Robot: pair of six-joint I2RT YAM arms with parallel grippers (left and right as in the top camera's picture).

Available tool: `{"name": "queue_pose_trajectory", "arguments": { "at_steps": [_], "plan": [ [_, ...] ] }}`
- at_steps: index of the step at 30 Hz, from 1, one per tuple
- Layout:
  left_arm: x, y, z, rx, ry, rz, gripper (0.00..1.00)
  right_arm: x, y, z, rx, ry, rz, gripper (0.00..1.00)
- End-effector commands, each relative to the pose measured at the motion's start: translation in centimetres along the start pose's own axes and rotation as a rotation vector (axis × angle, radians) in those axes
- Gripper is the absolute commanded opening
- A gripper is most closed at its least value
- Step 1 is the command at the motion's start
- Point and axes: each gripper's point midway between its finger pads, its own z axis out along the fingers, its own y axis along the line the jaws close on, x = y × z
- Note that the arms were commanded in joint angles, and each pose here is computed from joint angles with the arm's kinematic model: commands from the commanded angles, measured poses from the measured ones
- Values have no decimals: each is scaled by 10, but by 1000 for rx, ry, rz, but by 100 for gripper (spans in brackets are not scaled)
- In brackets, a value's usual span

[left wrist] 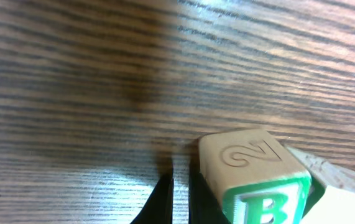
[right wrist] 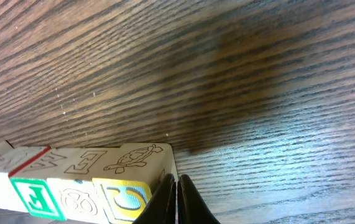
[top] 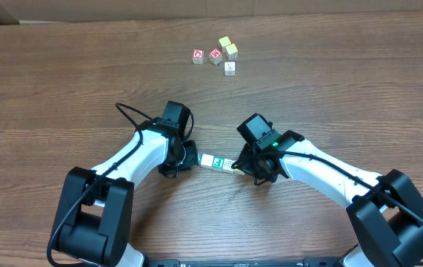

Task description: Flip 5 blocks

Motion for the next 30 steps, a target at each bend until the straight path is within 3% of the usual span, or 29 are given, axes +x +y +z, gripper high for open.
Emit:
{"name": "queue_pose_trajectory", "arguments": {
  "at_steps": [1, 12, 20, 30],
  "plan": [
    [0, -2, 5, 2, -1, -10, 4, 4, 1, 2, -4, 15, -9, 6],
    [-7, 10, 0, -72, -32, 43, 4, 4, -1, 2, 1, 12, -9, 6],
    [-36, 9, -16, -122, -130, 41, 4, 4, -1, 2, 1, 11, -9, 6],
    [-57, -5, -19, -67, -215, 33, 4, 3, -1, 2, 5, 5, -9, 7]
  ]
}}
